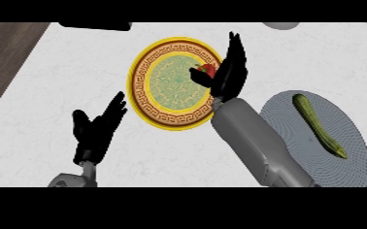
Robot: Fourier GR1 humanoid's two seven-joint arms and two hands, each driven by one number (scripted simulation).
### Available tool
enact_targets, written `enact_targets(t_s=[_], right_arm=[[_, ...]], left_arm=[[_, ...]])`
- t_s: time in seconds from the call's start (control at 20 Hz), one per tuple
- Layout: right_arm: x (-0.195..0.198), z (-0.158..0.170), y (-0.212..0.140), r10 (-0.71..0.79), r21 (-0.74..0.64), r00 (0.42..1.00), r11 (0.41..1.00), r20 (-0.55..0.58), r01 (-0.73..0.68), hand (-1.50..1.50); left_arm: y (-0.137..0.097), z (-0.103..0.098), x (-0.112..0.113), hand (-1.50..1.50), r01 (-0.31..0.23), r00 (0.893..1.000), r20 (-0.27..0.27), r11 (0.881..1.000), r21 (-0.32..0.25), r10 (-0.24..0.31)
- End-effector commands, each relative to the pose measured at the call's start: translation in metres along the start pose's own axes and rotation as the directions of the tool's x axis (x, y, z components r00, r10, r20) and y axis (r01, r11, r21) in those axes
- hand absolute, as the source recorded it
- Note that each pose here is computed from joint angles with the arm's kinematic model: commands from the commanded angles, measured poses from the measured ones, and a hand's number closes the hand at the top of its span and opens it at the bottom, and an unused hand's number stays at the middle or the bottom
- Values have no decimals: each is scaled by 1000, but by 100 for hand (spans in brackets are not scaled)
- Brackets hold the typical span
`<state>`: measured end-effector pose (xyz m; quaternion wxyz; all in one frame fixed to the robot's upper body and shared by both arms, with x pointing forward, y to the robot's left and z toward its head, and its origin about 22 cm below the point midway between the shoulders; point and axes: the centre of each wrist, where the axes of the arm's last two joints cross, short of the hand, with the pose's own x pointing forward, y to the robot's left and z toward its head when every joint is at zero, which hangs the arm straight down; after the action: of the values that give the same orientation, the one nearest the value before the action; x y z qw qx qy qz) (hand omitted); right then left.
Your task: Pick the bell pepper from the placemat and place it in the plate
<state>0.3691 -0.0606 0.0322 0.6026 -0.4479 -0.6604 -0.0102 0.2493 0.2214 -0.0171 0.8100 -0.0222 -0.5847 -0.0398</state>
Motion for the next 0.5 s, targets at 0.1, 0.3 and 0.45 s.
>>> enact_targets(t_s=[0.1,0.3,0.45], right_arm=[[4,11,-5,-241,-104,970,966,-38,236,-150],[4,35,-14,-327,-47,942,945,-77,324,-150],[-1,65,-25,-374,44,922,924,-99,379,-150]], left_arm=[[4,-1,-7,0,-11,998,-61,999,41,13],[5,3,-18,0,-20,998,-58,999,43,23],[-5,6,-10,0,-31,998,-55,998,48,34]])
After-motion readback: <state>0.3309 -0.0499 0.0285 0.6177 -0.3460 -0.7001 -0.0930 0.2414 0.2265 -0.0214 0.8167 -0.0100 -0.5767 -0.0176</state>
